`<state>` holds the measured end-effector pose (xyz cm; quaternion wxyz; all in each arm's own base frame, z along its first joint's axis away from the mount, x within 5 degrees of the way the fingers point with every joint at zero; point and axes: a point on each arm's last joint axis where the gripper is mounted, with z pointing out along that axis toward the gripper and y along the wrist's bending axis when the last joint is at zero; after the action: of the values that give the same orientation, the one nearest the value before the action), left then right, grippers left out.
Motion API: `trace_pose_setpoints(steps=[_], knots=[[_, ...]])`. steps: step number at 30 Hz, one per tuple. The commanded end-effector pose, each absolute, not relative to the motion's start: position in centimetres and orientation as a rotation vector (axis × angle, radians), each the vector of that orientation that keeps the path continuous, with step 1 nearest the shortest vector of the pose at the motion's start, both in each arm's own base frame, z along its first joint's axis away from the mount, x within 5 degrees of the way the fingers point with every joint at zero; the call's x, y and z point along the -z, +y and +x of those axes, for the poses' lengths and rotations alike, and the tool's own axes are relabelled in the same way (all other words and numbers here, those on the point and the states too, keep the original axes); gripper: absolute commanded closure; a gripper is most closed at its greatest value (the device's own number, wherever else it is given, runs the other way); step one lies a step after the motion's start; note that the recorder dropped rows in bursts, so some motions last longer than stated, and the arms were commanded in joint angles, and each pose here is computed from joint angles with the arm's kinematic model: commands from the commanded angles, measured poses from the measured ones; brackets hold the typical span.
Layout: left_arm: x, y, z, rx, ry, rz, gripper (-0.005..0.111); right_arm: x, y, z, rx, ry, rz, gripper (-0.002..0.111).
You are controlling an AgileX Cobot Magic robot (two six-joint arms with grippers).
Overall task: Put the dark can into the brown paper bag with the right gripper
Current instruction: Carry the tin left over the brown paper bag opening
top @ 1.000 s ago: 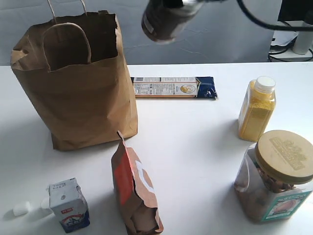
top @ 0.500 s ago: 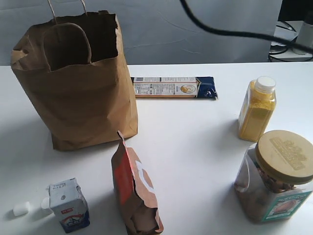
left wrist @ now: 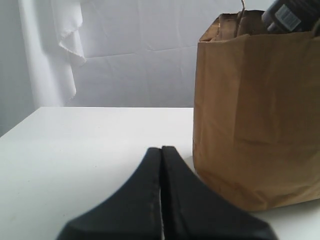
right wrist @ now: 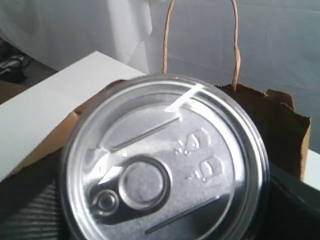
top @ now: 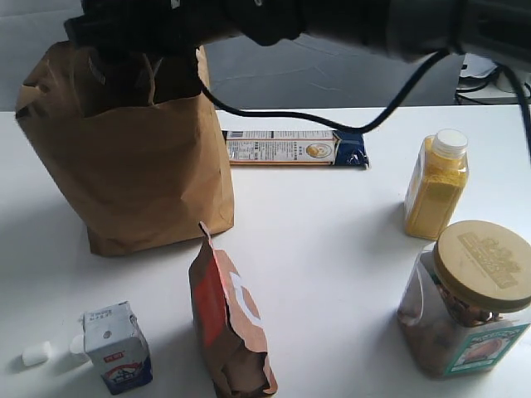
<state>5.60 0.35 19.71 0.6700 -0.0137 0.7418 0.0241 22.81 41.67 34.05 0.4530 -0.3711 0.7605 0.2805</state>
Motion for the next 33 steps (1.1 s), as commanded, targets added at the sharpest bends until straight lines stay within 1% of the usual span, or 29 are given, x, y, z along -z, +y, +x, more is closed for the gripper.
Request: trace_pose_setpoints(steps=[1, 5, 7, 9, 14, 16, 20, 22, 23, 25, 31, 33], knots=[[-19.7, 0.3, 5.6, -0.05, 1.667, -0.026, 0.107, -34.0, 42.6, 23.3, -0.702, 1.87, -0.909, 0.108], [-19.7, 0.3, 5.6, -0.05, 1.667, -0.026, 0.107, -33.2, 43.0, 23.4, -0.714, 1.883, -0.907, 0.108], [-19.7, 0.3, 5.6, -0.05, 1.667, -0.026, 0.107, -33.1, 43.1, 23.4, -0.713, 1.886, -0.908, 0.102], [-19.7, 0.3, 5.6, -0.05, 1.667, -0.026, 0.107, -33.1, 43.1, 23.4, -0.713, 1.886, -0.908, 0.09], [-19.7, 0.3, 5.6, -0.05, 1.667, -0.026, 0.107, -33.0, 43.1, 23.4, -0.724, 1.897, -0.902, 0.052], [-19.7, 0.3, 5.6, -0.05, 1.667, -0.026, 0.107, -33.0, 43.1, 23.4, -0.721, 1.901, -0.904, 0.043], [-19.7, 0.3, 5.6, -0.05, 1.667, -0.026, 0.107, -33.0, 43.1, 23.4, -0.72, 1.903, -0.904, 0.037], [-19.7, 0.3, 5.6, -0.05, 1.667, -0.026, 0.107, -33.0, 43.1, 23.4, -0.72, 1.903, -0.904, 0.032], [-19.7, 0.3, 5.6, -0.05, 1.667, -0.026, 0.107, -33.0, 43.1, 23.4, -0.719, 1.905, -0.905, 0.027], [-19.7, 0.3, 5.6, -0.05, 1.667, -0.026, 0.107, -33.0, 43.1, 23.4, -0.717, 1.906, -0.905, 0.023], [-19.7, 0.3, 5.6, -0.05, 1.667, -0.026, 0.107, -33.1, 42.9, 23.3, -0.712, 1.914, -0.907, 0.024], [-19.7, 0.3, 5.6, -0.05, 1.667, -0.026, 0.107, -34.1, 42.5, 23.1, -0.724, 1.897, -0.897, 0.024]])
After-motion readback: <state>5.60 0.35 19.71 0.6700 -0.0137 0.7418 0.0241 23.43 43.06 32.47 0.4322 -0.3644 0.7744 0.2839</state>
